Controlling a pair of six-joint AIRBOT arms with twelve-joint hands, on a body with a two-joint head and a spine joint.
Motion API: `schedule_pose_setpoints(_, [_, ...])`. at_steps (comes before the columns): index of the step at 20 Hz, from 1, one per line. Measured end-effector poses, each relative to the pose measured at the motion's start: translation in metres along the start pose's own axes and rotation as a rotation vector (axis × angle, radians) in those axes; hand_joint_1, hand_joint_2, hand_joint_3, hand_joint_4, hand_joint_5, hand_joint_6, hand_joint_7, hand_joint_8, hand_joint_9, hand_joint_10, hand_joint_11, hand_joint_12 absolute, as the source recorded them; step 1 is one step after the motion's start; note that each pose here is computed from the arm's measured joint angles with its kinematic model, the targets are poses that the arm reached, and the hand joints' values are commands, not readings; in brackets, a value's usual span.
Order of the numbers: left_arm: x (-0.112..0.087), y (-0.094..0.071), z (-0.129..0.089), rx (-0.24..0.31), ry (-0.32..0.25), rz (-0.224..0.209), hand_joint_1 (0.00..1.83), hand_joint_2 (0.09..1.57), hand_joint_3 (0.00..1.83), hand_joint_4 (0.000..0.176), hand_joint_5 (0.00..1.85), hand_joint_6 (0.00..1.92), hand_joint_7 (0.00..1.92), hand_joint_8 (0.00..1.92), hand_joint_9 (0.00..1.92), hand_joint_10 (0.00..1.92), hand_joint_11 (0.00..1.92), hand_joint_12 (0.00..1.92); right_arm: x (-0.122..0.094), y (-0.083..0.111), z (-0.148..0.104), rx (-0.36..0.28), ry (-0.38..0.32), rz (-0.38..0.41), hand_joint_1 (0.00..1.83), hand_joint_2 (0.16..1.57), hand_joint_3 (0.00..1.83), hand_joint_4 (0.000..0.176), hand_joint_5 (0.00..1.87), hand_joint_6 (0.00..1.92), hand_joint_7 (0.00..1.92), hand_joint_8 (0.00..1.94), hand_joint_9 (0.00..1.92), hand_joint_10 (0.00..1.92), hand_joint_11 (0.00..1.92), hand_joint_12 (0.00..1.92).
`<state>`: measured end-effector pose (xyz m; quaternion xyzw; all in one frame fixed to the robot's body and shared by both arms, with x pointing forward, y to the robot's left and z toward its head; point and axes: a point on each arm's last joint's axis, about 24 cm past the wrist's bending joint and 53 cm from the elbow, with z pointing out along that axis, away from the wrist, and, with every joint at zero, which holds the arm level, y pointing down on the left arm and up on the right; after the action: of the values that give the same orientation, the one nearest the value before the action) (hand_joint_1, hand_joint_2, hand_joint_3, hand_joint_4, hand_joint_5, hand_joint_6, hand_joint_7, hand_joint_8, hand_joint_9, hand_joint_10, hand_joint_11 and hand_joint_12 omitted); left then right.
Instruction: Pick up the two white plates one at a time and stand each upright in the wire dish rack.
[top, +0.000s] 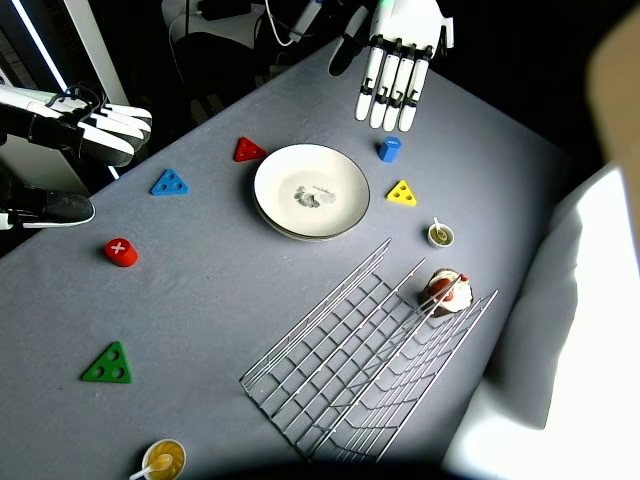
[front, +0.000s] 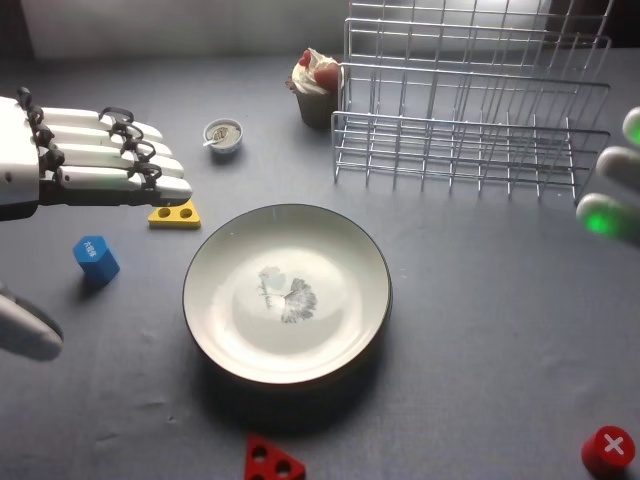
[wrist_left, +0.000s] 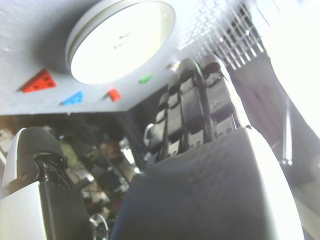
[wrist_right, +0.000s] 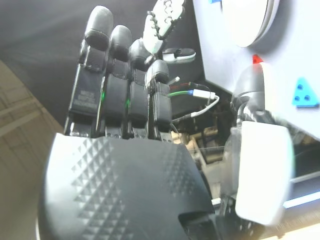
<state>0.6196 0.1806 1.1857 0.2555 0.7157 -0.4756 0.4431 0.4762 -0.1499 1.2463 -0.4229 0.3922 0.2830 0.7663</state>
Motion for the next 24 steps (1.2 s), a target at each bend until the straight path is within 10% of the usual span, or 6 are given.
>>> schedule_pose_setpoints(24, [0.002,-0.012,0.000,0.054,-0.002,-0.016,0.00,0.88,0.01,0.000,0.03,0.00,0.04,0.00,0.06,0.01,0.04,0.01,0.001,-0.001,0.000,0.006,0.001,0.001,0.00,0.94,0.00,0.000,0.07,0.00,0.07,0.00,0.08,0.00,0.09,0.02])
